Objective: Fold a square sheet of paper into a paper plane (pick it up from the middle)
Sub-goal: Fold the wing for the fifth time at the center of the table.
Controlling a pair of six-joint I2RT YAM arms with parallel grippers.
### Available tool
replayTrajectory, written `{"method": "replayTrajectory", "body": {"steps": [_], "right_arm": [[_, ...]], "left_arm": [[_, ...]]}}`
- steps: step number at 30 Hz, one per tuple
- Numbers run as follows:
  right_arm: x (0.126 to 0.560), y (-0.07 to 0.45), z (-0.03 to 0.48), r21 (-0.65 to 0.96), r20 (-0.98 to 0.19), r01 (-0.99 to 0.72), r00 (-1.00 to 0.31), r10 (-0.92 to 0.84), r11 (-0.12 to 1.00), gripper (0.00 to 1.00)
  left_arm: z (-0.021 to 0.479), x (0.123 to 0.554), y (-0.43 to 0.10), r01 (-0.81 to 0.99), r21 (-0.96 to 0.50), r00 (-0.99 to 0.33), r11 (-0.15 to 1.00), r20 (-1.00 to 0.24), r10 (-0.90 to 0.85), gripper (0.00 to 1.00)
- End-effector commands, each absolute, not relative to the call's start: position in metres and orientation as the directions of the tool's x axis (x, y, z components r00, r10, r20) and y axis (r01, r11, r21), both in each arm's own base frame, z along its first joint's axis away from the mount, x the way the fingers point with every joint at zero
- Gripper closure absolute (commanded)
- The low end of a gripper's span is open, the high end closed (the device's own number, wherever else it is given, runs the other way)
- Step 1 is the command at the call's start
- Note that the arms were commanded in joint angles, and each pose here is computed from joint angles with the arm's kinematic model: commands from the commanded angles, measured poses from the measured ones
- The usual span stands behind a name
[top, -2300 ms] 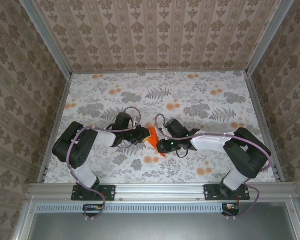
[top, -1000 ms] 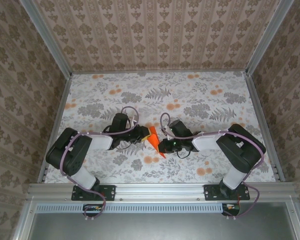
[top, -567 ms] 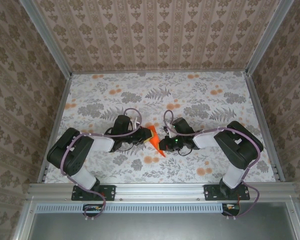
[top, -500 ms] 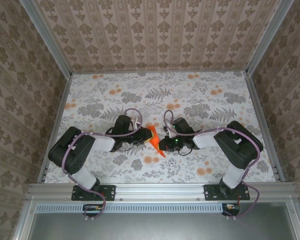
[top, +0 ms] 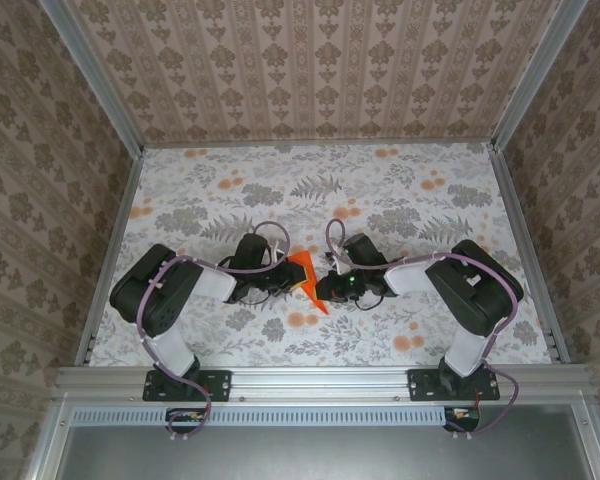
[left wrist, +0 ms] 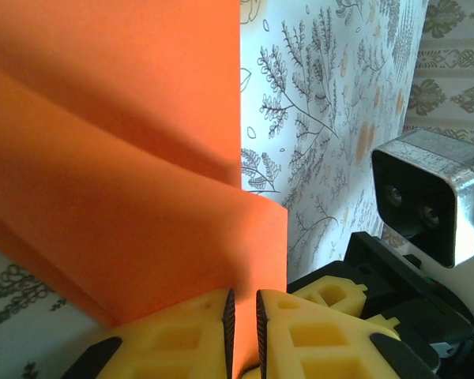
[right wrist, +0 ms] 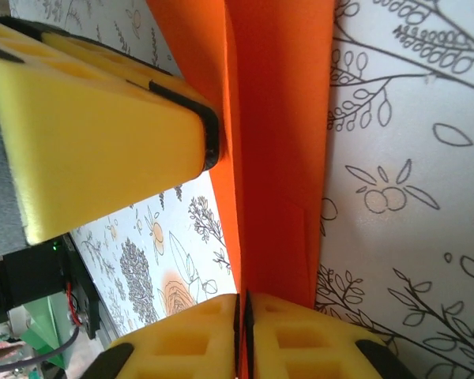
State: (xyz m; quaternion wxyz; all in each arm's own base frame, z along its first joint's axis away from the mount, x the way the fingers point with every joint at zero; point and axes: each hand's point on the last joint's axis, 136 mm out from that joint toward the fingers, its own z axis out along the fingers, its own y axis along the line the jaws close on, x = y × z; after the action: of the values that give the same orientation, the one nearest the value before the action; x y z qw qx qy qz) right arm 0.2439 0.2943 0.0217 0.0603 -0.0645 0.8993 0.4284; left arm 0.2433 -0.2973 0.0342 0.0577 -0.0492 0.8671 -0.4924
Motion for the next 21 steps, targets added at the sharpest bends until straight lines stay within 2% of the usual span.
{"method": "replayTrajectory", "body": {"steps": [1, 5, 12, 16, 21], "right_arm": [[0.243, 0.293, 0.028, 0.756, -0.166, -0.181, -0.983, -0.083, 0.629, 0.81], [0.240, 0.288, 0.037, 0.731, -0.203, -0.229, -0.972, -0.116, 0.642, 0.73], [0.217, 0.280, 0.034, 0.688, -0.199, -0.289, -0.957, -0.209, 0.666, 0.71], [0.214, 0.283, 0.031, 0.690, -0.182, -0.283, -0.959, -0.218, 0.666, 0.74], [0.217, 0.286, 0.029, 0.695, -0.176, -0.271, -0.962, -0.208, 0.666, 0.83]], "left_arm": [[0.029, 0.246, -0.298, -0.049, -0.853, -0.988, 0.519, -0.036, -0.153, 0.82], [0.025, 0.247, -0.295, -0.061, -0.845, -0.986, 0.532, -0.033, -0.166, 0.83], [0.019, 0.249, -0.288, -0.086, -0.831, -0.981, 0.550, -0.026, -0.193, 0.83], [0.019, 0.248, -0.288, -0.087, -0.834, -0.981, 0.545, -0.025, -0.194, 0.83], [0.020, 0.246, -0.287, -0.089, -0.836, -0.980, 0.542, -0.022, -0.196, 0.83]]}}
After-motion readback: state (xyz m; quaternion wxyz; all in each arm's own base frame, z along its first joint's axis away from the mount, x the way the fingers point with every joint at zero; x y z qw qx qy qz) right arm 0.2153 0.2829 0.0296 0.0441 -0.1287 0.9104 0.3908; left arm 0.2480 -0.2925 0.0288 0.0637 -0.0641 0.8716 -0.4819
